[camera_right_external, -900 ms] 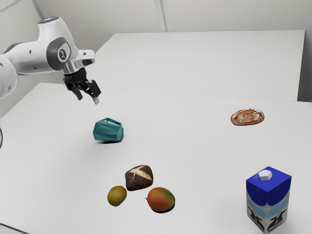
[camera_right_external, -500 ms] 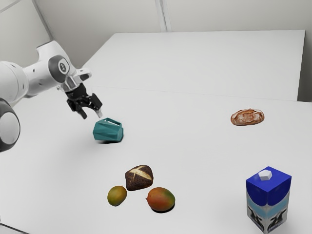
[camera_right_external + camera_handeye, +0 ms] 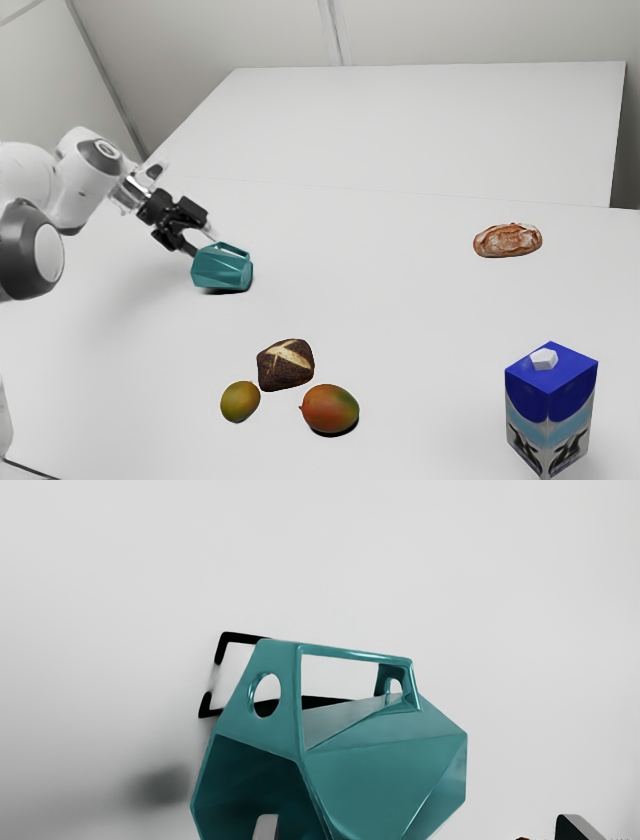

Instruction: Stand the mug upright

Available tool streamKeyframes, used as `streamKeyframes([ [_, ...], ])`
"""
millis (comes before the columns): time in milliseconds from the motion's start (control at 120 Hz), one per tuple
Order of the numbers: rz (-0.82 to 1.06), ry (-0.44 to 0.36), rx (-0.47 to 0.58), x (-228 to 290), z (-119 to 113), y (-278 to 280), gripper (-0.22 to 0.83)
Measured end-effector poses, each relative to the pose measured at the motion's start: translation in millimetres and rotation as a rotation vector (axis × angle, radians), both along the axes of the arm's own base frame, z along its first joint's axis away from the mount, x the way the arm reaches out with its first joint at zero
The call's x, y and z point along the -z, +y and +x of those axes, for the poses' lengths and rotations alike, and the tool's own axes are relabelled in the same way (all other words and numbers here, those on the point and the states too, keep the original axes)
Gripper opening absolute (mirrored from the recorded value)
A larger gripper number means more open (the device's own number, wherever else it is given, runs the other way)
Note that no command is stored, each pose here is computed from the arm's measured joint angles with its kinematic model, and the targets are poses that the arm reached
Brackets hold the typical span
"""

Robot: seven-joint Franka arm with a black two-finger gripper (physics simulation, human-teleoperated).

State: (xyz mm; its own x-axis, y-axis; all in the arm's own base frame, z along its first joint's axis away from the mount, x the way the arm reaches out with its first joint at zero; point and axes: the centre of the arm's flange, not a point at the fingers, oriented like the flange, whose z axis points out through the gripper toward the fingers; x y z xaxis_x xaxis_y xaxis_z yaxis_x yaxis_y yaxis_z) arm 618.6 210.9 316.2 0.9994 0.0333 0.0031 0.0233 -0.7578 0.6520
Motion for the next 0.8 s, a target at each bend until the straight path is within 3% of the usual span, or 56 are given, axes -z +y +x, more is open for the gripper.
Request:
streamKeyframes([
  [142, -0.047, 0.000, 0.015, 13, -4, -4, 0.55],
  [517, -0.095, -0.029, 0.042, 18, -12, -8, 0.03],
  [800, -0.154, -0.075, 0.046, 9, -6, -20, -0.12],
])
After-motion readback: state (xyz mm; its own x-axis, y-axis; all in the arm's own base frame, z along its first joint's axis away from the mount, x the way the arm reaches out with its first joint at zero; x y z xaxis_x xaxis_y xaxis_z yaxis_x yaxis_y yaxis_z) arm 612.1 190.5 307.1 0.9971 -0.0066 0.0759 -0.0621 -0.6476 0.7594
